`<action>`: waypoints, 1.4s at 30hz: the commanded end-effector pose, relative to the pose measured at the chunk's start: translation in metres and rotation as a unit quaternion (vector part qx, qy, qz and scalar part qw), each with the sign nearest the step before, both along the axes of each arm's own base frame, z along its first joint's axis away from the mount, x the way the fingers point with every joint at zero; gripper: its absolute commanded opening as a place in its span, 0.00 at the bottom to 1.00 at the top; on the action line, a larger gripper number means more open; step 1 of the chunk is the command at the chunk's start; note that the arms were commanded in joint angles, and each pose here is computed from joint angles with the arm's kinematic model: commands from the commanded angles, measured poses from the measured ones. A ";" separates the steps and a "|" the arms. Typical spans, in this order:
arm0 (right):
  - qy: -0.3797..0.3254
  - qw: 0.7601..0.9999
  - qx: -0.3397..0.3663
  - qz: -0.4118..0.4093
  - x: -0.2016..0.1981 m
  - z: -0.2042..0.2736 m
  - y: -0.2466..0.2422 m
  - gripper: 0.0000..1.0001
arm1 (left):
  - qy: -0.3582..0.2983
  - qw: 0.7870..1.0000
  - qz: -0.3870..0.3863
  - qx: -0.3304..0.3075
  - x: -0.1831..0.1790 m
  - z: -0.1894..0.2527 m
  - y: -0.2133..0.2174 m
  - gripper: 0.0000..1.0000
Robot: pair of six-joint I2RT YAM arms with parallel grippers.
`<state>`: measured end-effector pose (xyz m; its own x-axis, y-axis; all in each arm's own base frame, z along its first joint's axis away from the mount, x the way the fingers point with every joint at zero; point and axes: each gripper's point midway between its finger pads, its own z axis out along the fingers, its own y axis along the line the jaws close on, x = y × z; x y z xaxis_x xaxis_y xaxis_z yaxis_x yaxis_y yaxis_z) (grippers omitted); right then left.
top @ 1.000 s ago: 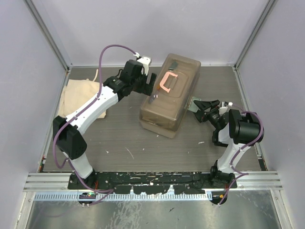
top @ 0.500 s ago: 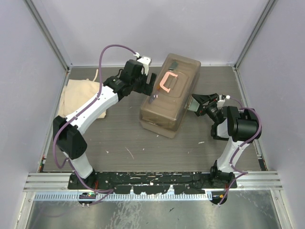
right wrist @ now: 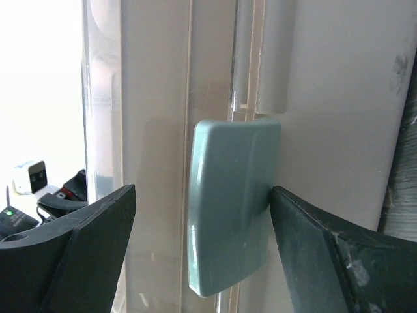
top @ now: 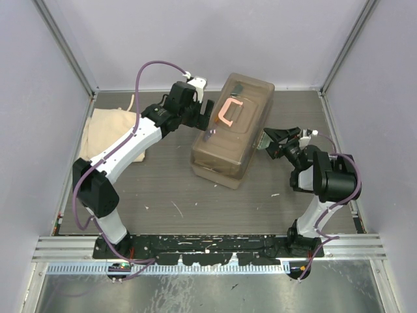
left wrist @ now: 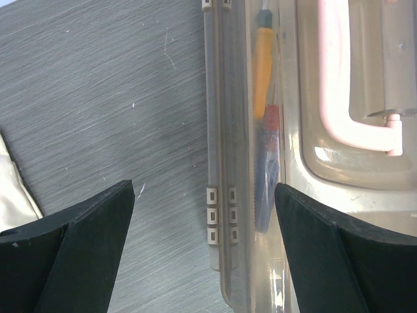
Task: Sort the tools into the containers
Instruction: Close the storage box at the center of the board.
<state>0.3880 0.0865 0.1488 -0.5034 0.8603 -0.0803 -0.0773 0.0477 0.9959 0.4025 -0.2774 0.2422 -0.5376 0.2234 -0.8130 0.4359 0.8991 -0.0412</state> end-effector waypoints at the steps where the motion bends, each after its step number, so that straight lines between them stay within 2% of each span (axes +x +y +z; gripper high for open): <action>1: -0.135 0.989 -0.055 0.011 -0.011 0.071 0.009 0.87 | 0.055 0.997 -0.049 0.011 -0.025 -0.026 -0.019 0.91; 7: -0.123 0.987 -0.106 0.013 -0.008 0.075 0.011 0.87 | 0.058 0.997 -0.050 0.011 -0.025 -0.028 -0.020 0.91; 20: -0.119 0.987 -0.104 0.024 -0.010 0.068 0.019 0.87 | 0.062 0.997 -0.050 0.011 -0.026 -0.030 -0.020 0.91; 31: -0.054 0.969 -0.230 -0.073 -0.011 0.051 -0.014 0.87 | 0.059 0.997 -0.051 0.016 -0.026 -0.030 -0.018 0.91; 36: 0.041 0.963 -0.251 -0.088 -0.009 0.020 -0.027 0.75 | 0.057 0.997 -0.051 0.016 -0.027 -0.030 -0.017 0.91; 42: 0.055 0.970 -0.232 -0.054 -0.005 0.004 -0.017 0.70 | 0.059 0.996 -0.063 0.029 -0.030 -0.035 -0.019 0.90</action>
<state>0.3728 0.0681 0.1510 -0.4241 0.8060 -0.4130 0.0704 0.4840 0.8722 0.4029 -0.2779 0.2419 -0.5368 0.2255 -0.8130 0.4382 0.8980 -0.0402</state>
